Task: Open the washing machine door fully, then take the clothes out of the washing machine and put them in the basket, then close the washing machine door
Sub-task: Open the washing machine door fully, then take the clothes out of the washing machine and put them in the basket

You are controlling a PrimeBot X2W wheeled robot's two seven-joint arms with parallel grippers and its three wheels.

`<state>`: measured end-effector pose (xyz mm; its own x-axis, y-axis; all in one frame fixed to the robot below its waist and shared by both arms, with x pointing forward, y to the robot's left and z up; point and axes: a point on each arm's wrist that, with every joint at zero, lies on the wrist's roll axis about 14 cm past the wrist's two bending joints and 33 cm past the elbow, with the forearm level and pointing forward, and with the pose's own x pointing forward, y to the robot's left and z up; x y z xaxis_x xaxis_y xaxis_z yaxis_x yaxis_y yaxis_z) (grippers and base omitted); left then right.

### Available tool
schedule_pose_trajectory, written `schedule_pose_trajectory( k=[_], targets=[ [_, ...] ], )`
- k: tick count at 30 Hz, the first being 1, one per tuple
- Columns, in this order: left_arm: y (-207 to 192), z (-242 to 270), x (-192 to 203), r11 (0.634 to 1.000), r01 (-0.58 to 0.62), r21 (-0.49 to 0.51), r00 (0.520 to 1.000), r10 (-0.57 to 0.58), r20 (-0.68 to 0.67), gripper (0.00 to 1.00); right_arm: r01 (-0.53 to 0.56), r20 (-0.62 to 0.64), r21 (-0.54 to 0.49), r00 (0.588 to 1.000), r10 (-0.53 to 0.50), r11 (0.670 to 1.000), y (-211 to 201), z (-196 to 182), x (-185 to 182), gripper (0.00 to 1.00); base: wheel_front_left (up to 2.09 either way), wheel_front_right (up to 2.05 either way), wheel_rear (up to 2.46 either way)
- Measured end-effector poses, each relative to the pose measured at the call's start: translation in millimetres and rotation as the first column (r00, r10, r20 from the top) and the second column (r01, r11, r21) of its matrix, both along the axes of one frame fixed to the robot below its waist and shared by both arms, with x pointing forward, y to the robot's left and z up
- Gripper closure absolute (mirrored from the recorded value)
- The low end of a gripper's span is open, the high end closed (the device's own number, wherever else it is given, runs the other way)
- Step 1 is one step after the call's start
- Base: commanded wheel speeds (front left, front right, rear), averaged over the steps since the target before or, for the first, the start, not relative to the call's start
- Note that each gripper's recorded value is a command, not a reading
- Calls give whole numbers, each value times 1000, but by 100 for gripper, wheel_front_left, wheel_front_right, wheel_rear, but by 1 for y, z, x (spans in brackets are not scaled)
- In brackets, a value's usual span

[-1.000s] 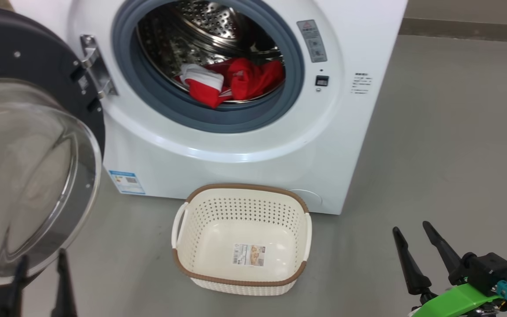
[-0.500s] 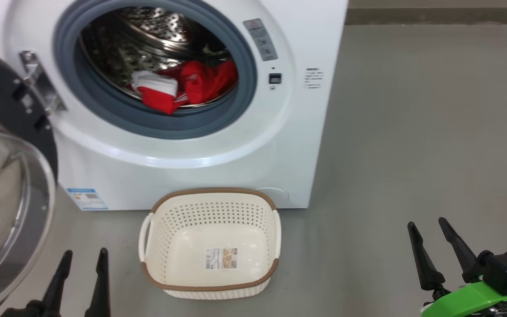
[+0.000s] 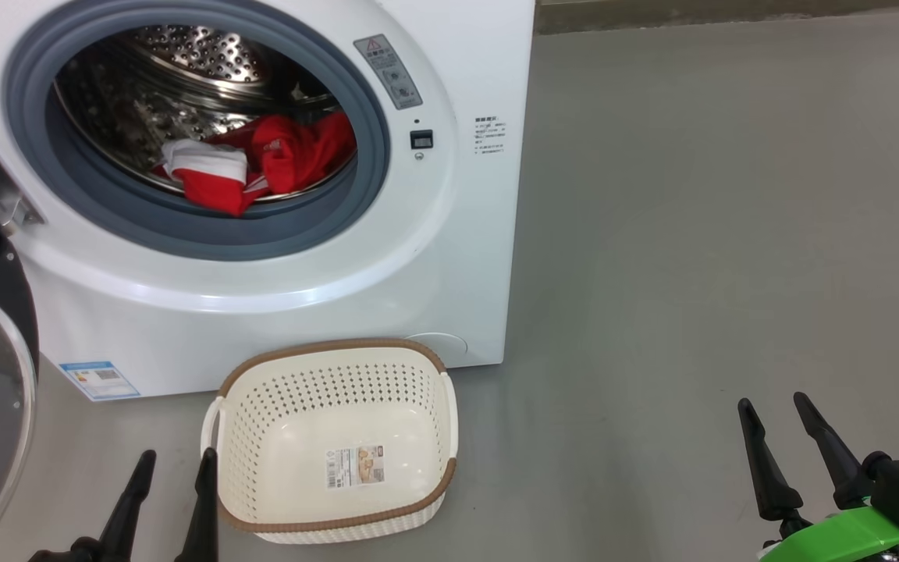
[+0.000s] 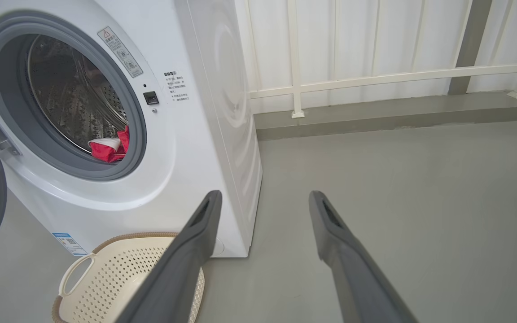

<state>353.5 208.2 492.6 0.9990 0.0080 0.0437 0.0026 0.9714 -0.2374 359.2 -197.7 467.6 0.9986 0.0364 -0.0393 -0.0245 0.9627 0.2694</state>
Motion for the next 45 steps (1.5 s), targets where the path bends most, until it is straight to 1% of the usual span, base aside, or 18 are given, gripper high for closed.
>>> schedule_pose_trajectory(
  k=[9, 18, 22, 45],
  targets=[
    [0, -3, 3, 1000, 5, -12, 1000, -6, -8, 0, 17, -2, 4, 1000, -17, 1000, -4, -1, -1, 0, 0, 0, 0],
    [2, -4, 2, 1000, 0, -11, 1000, 0, -14, 0, 12, -2, 6, 1000, -12, 1000, -2, -1, 1, 0, 0, 0, 0],
    [-2, -6, 1, 999, 11, -31, 1000, -11, -20, 0, 5, -3, 6, 1000, -5, 1000, 0, -1, 2, 0, 21, -26, 5],
    [1, -5, 4, 1000, 4, -29, 1000, -5, -17, 0, -26, -12, 8, 1000, 27, 1000, 10, -4, 4, 0, 105, -109, 3]
  ],
)
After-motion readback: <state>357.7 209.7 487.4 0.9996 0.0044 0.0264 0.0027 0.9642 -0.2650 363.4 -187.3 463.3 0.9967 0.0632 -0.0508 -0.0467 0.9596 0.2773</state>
